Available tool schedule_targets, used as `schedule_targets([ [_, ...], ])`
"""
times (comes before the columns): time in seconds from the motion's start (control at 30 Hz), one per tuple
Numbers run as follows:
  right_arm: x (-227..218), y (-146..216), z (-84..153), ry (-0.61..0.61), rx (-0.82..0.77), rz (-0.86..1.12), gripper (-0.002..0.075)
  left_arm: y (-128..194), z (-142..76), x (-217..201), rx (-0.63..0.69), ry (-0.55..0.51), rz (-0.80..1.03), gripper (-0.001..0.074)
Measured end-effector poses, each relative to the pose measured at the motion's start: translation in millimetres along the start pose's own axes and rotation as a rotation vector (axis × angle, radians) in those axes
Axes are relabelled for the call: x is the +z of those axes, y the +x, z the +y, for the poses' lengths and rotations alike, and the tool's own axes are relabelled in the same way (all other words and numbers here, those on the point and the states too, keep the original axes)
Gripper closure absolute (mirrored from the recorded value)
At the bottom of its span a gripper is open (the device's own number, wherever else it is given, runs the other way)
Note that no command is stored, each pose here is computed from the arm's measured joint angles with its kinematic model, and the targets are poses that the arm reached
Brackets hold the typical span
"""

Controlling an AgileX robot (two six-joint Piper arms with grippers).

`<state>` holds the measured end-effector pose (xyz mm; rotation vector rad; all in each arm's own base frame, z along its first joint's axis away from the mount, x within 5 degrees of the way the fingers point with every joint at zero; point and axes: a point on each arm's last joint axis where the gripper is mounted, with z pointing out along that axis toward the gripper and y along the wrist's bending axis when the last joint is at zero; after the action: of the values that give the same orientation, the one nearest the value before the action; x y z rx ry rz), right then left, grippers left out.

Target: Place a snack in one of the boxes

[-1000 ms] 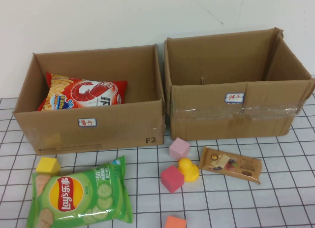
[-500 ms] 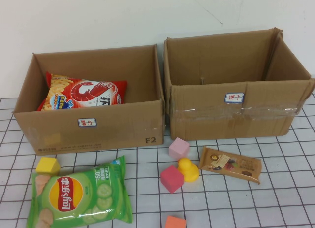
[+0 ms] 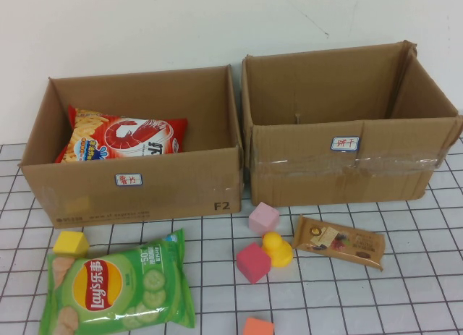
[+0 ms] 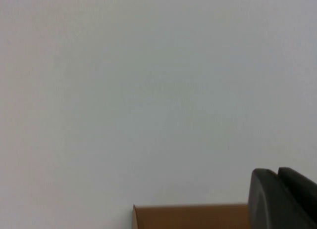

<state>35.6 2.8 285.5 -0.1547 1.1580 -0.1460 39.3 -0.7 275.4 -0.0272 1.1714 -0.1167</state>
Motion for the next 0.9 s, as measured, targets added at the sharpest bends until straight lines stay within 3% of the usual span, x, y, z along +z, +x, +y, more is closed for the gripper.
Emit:
schedule_targets([
  [0.1, 0, -27, -9, 0.015, 0.0, 0.083, 0.0727, -18, -4, 6, 0.008, 0.019, 0.159, 0.0736],
  [0.23, 10, -32, -13, 0.003, 0.002, 0.311, 0.0727, -21, -8, 21, 0.015, 0.03, 0.443, 0.0736],
  [0.4, 31, -1, -7, -0.079, -0.012, 0.692, 0.0727, -2, -11, 41, -0.064, 0.024, 0.78, 0.0736],
  [0.57, 47, 29, 5, -0.231, -0.034, 0.958, 0.0727, 22, -13, 55, -0.138, 0.016, 0.984, 0.0736],
  [0.77, 57, 45, 17, -0.423, -0.108, 1.041, 0.0727, 43, -16, 69, -0.234, -0.007, 1.113, 0.0736],
  [0.9, 62, 47, 21, -0.461, -0.09, 1.027, 0.0727, 54, -18, 75, -0.314, -0.034, 1.18, 0.0736],
])
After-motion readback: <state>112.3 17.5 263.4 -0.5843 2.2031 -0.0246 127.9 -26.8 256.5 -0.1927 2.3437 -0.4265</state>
